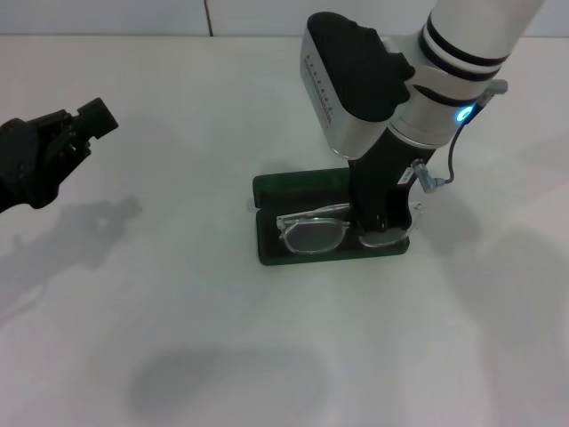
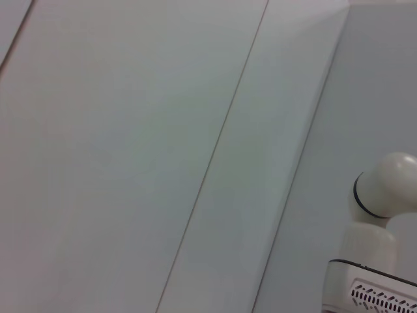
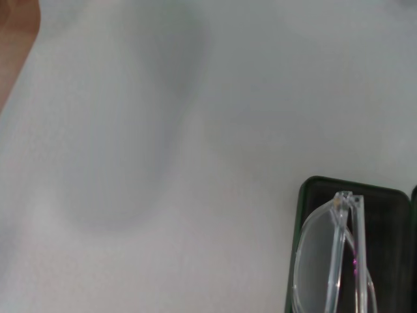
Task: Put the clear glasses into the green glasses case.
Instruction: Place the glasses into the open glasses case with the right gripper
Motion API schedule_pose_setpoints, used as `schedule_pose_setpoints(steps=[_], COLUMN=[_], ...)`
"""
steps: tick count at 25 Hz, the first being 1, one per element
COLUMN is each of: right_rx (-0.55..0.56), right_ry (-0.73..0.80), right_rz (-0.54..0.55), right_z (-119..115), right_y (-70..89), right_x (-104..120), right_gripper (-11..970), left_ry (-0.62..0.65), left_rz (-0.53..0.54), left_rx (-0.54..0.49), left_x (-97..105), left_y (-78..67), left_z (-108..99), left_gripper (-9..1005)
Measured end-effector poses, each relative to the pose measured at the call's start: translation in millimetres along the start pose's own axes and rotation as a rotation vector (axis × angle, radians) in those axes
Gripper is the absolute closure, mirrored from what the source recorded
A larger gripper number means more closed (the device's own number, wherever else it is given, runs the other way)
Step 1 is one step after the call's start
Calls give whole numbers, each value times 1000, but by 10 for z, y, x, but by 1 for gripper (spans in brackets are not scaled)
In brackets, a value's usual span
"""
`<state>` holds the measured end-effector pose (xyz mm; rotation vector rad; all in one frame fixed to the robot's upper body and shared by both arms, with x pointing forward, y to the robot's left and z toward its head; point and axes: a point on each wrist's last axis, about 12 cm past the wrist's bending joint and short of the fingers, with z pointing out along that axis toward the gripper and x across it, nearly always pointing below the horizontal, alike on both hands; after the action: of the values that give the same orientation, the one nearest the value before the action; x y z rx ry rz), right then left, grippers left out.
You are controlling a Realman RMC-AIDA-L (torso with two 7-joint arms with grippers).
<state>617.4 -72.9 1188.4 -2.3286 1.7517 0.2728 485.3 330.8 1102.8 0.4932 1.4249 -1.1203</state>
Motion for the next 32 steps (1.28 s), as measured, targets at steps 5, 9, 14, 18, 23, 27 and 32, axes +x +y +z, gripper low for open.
schedule_pose_setpoints(steps=[5,9,14,18,23,27,32], right_rx=[0,1,4,4,6,10,14], right_ry=[-1,-5,-8,-8,-9,-9,-11], right_rz=[4,8,12,13,17,17,21], right_z=[8,9,12,13,12,14,16], right_y=[4,3,3,3,0,-3,-6], right_x=[13,21,30,31,30,29,34], right_gripper=[902,902,903,903,893,885,883], left_ry=[-2,-1,1,2,1,0,1], left_rz=[-3,-5,0,-2,-5,-6,-6], left_rx=[0,-2,0,-2,-8,-9,-6], left_x=[13,18,20,34,45,48,48], left_y=[-8,-10,-12,-20,-27,-30,-33], left_z=[5,-2,0,-10,-32,-38,-37], left_gripper=[939,939,939,939,939,939,940])
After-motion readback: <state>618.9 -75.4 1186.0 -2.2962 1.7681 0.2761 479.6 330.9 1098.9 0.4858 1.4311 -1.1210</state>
